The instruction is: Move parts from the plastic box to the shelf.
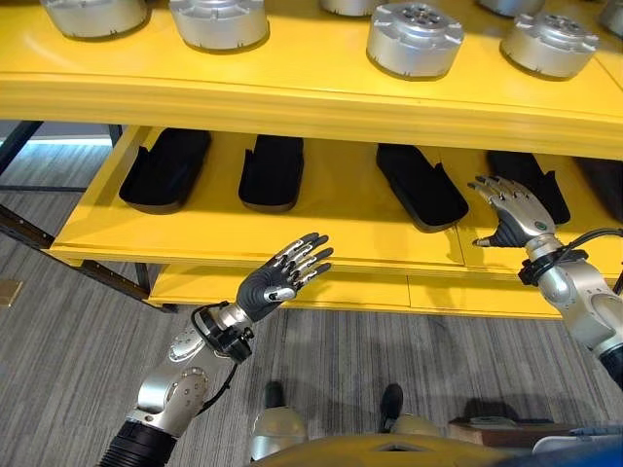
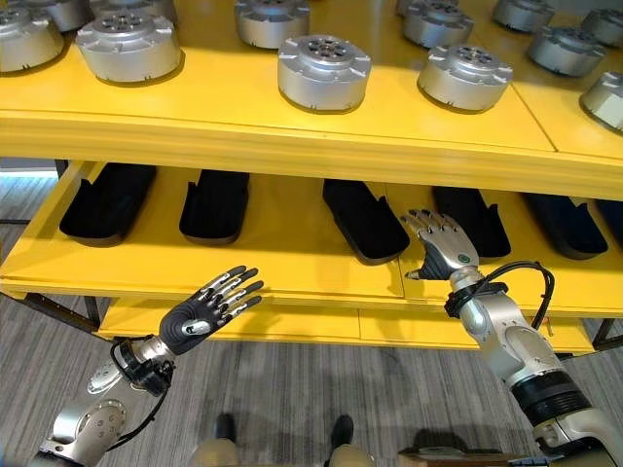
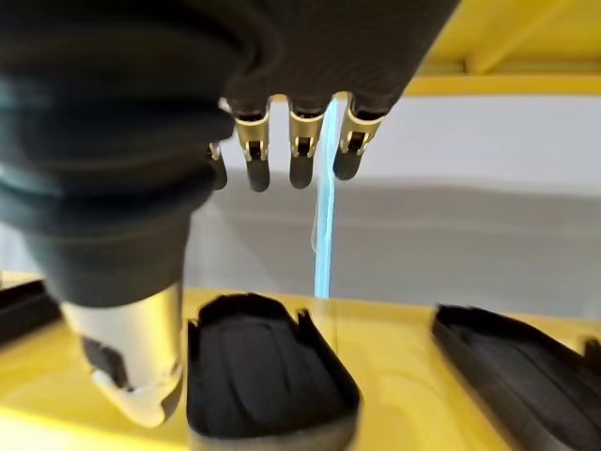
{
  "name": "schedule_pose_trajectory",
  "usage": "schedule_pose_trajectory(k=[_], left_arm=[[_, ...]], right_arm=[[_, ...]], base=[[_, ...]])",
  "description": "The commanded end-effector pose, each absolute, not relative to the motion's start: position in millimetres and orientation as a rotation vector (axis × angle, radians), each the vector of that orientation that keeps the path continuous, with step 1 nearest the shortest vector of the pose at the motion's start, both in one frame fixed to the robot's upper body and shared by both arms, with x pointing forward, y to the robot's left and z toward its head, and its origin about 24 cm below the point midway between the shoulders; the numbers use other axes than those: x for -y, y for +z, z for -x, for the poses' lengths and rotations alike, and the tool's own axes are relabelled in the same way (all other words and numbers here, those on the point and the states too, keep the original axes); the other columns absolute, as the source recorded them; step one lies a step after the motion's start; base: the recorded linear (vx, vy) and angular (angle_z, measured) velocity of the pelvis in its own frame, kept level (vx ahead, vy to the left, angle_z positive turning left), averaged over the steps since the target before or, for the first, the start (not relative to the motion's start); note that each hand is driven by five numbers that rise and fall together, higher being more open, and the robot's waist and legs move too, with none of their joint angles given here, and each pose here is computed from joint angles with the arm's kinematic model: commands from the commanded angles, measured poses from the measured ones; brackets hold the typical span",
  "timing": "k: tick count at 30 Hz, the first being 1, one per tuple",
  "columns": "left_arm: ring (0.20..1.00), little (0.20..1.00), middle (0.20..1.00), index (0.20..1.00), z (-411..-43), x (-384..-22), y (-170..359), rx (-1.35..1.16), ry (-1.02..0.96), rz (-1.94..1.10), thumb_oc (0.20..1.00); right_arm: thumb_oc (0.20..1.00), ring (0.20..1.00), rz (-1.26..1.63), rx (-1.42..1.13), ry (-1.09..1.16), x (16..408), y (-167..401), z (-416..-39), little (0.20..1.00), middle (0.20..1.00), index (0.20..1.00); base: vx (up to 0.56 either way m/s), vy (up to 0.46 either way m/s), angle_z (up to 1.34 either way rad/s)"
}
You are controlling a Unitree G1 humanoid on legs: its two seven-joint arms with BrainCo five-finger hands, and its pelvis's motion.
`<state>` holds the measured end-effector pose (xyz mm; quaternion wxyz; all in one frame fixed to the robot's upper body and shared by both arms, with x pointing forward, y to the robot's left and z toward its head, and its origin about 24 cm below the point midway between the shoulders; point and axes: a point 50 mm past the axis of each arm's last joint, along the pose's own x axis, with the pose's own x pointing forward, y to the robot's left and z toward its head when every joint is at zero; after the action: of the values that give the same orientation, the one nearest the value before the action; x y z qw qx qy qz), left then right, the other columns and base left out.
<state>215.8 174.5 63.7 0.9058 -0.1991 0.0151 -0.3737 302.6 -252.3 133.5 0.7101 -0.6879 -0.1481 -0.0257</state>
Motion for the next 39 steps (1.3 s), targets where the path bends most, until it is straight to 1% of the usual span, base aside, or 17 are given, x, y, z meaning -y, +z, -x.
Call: schedule_pose_trajectory(k=[1,5,12,16,19,28,39], left_arm=[[1.000,1.000,1.000,1.000,-223,-170,89,0.084,-0.783,0.309,1.000],[1.000,1.000,1.000,1.000,-229,-165,99,0.126,-0.855,0.322,1.000],[1.000,1.000,1.000,1.000,-235,-160,109,0.155,-0.860,0.274,1.000],[1.000,1.000,1.000,1.000,-236,-159,112,0.169,-0.864,0.267,1.000],[1.000,1.000,1.000,1.000,-237,-156,113,0.168,-0.871,0.260,1.000],[1.000,1.000,1.000,1.000,-238,-152,115,0.179,-0.885,0.265,1.000],[1.000,1.000,1.000,1.000,-239,-150,116,0.169,-0.910,0.250,1.000]], right_arm=[[1.000,1.000,1.548,0.471,-0.131,246,165,-317,1.000,1.000,1.000],[1.000,1.000,1.633,0.466,-0.165,248,173,-335,1.000,1.000,1.000],[1.000,1.000,1.687,0.428,-0.197,254,182,-348,1.000,1.000,1.000],[1.000,1.000,1.698,0.392,-0.231,260,181,-349,1.000,1.000,1.000],[1.000,1.000,1.712,0.399,-0.351,270,189,-352,1.000,1.000,1.000],[1.000,1.000,1.723,0.286,-0.380,283,192,-357,1.000,1.000,1.000],[1.000,1.000,1.747,0.253,-0.403,291,201,-362,1.000,1.000,1.000]], base=[[-0.18,-0.056,0.16],[-0.17,-0.017,0.13],[-0.08,0.007,0.05],[-0.03,-0.011,0.01],[-0.04,-0.027,0.00],[-0.01,0.000,0.00],[-0.01,-0.025,0.02]])
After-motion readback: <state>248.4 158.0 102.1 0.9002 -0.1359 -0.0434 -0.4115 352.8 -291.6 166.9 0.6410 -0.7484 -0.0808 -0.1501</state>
